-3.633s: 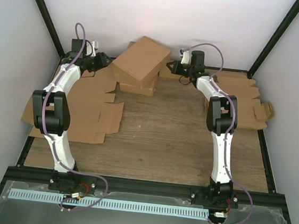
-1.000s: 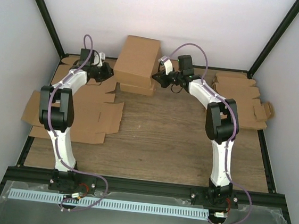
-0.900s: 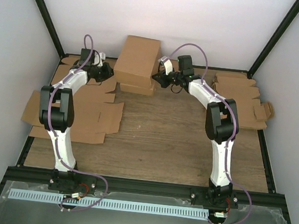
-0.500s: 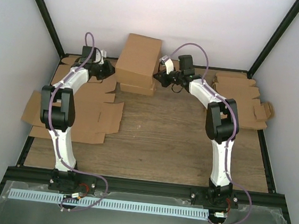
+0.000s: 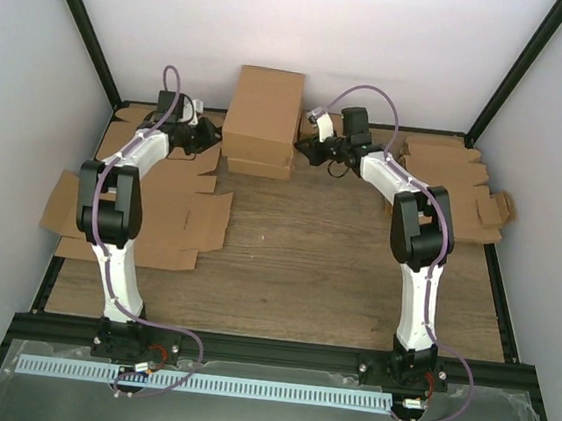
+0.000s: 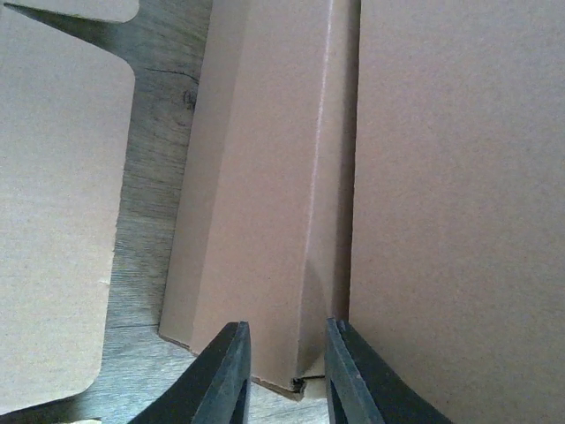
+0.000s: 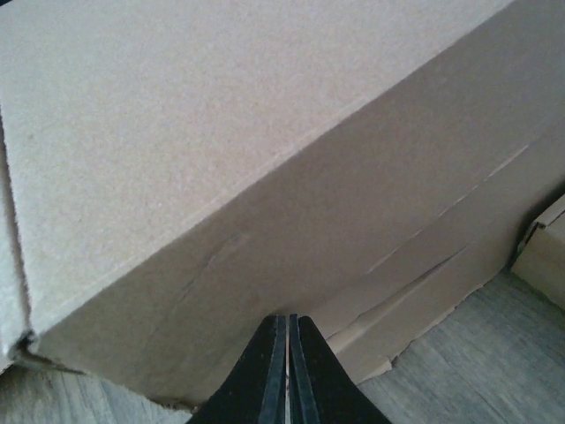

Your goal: Fold the paper box

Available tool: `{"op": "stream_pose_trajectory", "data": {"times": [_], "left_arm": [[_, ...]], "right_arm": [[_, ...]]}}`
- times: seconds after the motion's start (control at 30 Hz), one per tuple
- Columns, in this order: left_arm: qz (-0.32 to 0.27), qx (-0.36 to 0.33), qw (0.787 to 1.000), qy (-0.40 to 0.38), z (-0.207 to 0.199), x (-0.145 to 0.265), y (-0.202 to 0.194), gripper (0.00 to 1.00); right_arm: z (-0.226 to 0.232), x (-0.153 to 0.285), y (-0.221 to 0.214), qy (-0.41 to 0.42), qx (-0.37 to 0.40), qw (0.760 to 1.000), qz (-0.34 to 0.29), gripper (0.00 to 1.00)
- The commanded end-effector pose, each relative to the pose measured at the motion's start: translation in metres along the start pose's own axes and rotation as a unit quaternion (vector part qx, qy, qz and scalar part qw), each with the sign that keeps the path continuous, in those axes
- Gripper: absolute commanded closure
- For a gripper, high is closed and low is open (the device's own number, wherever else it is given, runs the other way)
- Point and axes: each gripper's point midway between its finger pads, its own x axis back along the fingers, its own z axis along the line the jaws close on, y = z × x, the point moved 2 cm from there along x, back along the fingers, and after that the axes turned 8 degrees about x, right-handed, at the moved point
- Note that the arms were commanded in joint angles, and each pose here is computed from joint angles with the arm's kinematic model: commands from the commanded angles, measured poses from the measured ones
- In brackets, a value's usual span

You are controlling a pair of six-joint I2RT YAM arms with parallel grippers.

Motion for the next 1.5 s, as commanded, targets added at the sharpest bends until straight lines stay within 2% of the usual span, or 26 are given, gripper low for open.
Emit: {"op": "stream_pose_trajectory", "data": {"times": [0.0, 0.27, 0.43, 0.47, 0.8, 0.93, 1.07, 1.23, 1.3, 1.37, 1.43, 1.47], "left_arm": [[-0.015, -0.020, 0.999, -0.023, -0.011, 0.015, 0.016, 0.73], [-0.026, -0.009, 0.999, -0.034, 0.001, 0.020, 0.027, 0.73], [-0.009, -0.002, 0.999, -0.037, 0.008, 0.001, 0.030, 0.95], [-0.004, -0.001, 0.999, -0.038, 0.009, -0.003, 0.029, 0.96], [0.034, -0.005, 0.998, -0.051, -0.002, -0.029, 0.006, 0.96], [0.034, -0.011, 0.998, -0.050, -0.009, -0.029, 0.002, 0.96], [0.020, -0.020, 0.999, -0.024, -0.004, -0.020, 0.006, 0.96], [-0.018, -0.026, 0.999, 0.004, -0.001, 0.011, 0.018, 0.92], [-0.035, -0.032, 0.999, 0.017, -0.001, 0.026, 0.019, 0.86], [-0.053, -0.038, 0.997, 0.029, -0.003, 0.043, 0.017, 0.79], [-0.071, -0.046, 0.996, 0.038, -0.004, 0.059, 0.011, 0.71], [-0.079, -0.050, 0.995, 0.040, -0.004, 0.067, 0.006, 0.66]], "right_arm": [[0.014, 0.014, 0.022, 0.000, 0.021, 1.000, -0.019, 0.95], [0.016, 0.015, 0.023, 0.009, 0.018, 1.000, -0.021, 0.95], [0.016, 0.011, 0.024, 0.017, 0.014, 1.000, -0.022, 0.95], [0.016, 0.010, 0.025, 0.019, 0.014, 0.999, -0.022, 0.95], [0.009, 0.002, 0.033, 0.022, 0.011, 0.999, -0.024, 0.95], [-0.003, 0.007, 0.036, -0.024, -0.001, 1.000, -0.018, 0.95], [-0.017, 0.031, 0.043, -0.092, -0.024, 0.995, -0.029, 0.94], [-0.017, 0.072, 0.052, -0.131, -0.033, 0.990, -0.044, 0.90], [-0.012, 0.086, 0.054, -0.144, -0.037, 0.988, -0.045, 0.86], [-0.002, 0.098, 0.046, -0.151, -0.047, 0.986, -0.043, 0.75], [0.010, 0.112, 0.041, -0.157, -0.052, 0.985, -0.052, 0.57], [0.015, 0.120, 0.039, -0.164, -0.054, 0.983, -0.059, 0.43]]}}
